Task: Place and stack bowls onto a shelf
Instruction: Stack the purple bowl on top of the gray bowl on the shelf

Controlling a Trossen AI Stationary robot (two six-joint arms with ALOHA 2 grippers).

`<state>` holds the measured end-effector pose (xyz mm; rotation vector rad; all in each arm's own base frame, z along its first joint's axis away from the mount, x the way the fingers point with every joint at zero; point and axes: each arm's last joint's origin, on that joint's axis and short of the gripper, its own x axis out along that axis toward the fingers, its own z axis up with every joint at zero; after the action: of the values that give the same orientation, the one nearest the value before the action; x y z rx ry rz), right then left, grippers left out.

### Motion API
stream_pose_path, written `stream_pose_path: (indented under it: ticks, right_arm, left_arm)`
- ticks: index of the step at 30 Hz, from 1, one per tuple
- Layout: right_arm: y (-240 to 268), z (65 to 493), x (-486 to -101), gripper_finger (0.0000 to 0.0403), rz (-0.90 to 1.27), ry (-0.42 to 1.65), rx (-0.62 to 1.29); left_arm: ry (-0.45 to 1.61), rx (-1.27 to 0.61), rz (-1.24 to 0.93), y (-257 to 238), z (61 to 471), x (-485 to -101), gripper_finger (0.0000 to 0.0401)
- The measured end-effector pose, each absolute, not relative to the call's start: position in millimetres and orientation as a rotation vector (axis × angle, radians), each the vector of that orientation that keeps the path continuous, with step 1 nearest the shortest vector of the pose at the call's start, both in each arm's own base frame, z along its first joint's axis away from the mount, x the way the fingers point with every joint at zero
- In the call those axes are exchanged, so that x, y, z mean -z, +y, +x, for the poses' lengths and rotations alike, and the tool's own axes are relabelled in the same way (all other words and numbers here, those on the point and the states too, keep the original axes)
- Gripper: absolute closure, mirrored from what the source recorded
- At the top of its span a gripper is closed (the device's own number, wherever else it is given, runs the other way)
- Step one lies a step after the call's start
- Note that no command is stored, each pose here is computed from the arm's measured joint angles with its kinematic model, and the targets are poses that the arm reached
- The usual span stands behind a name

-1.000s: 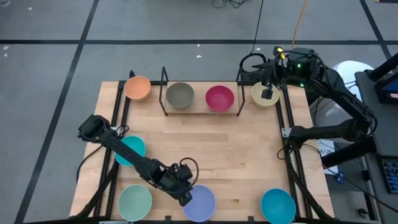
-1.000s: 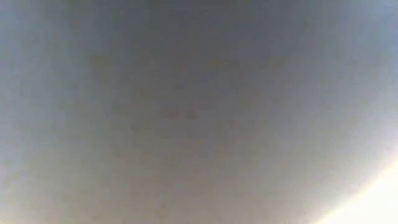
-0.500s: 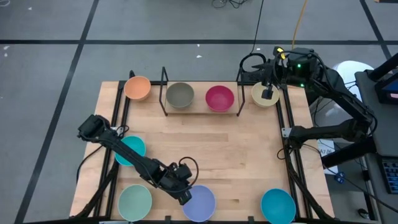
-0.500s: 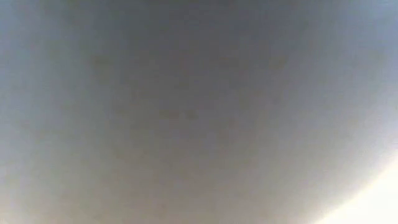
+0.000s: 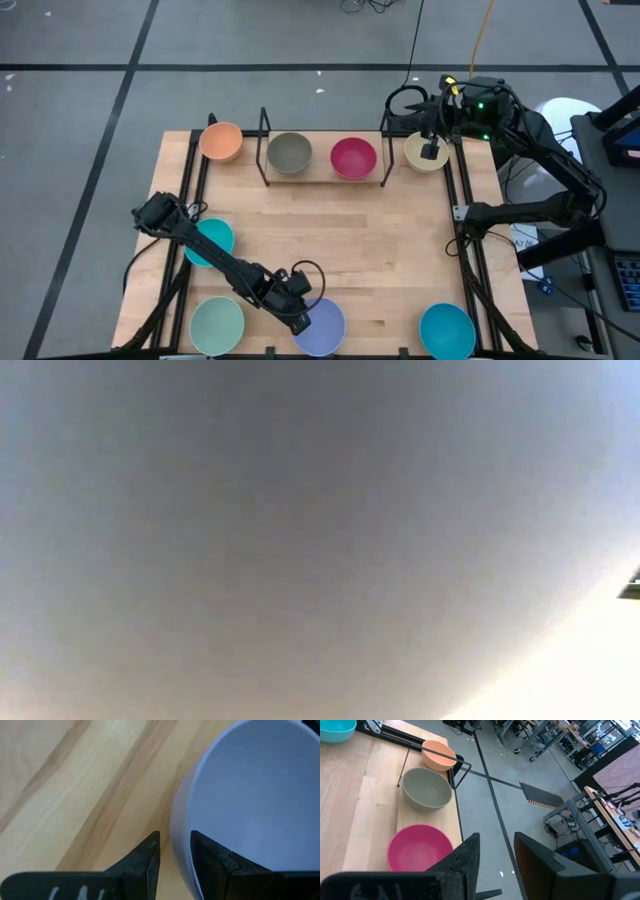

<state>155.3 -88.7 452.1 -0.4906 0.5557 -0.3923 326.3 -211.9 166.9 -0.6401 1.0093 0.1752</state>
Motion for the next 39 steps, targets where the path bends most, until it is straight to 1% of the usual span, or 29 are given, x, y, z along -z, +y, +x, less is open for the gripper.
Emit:
stream_pose_path:
  ticks: [5,7,9,11,12,13,19,23,26,31,35,39]
  right_arm:
    - [-89,155,-452,0.0287,-0.490,0.556,0.392]
    - [-89,155,-452,0.0287,-0.491,0.555,0.393]
    - [-89,155,-452,0.0287,-0.491,0.555,0.392]
    - [-89,155,-452,0.0287,-0.491,0.555,0.392]
    - [-89,155,-452,0.0287,-0.491,0.555,0.392]
    - [-89,155,-452,0.0287,-0.490,0.555,0.393]
    - [-89,155,-452,0.0287,-0.491,0.555,0.393]
    - [-89,155,-452,0.0287,-0.491,0.555,0.393]
    - [-89,155,-452,0.0287,-0.491,0.555,0.393]
    - [-89,155,-452,0.0287,-0.490,0.554,0.393]
    - [-89,155,-452,0.0287,-0.490,0.554,0.392]
    - [-89,155,-452,0.0287,-0.490,0.554,0.393]
  left_arm:
    - [1.010,-0.177,-0.634,-210,327,-166,0.0289]
    - [1.018,-0.177,-0.636,-209,328,-166,0.0301]
    - [1.039,-0.148,-0.625,-208,329,-166,0.0328]
    - [1.058,-0.127,-0.597,-205,329,-165,0.0368]
    - [1.070,-0.120,-0.587,-204,330,-165,0.0383]
    - [1.075,-0.130,-0.591,-202,330,-164,0.0388]
    - [1.137,-0.139,-0.582,-182,336,-164,0.0393]
    - [1.206,-0.133,-0.550,-160,335,-172,0.0393]
    - [1.231,-0.175,-0.533,-135,332,-188,0.0393]
    - [1.203,-0.273,-0.589,-84,320,-227,0.0393]
    - [1.089,-0.368,-0.647,-41,305,-263,0.0393]
    - [0.987,-0.455,-0.665,1,290,-287,0.0393]
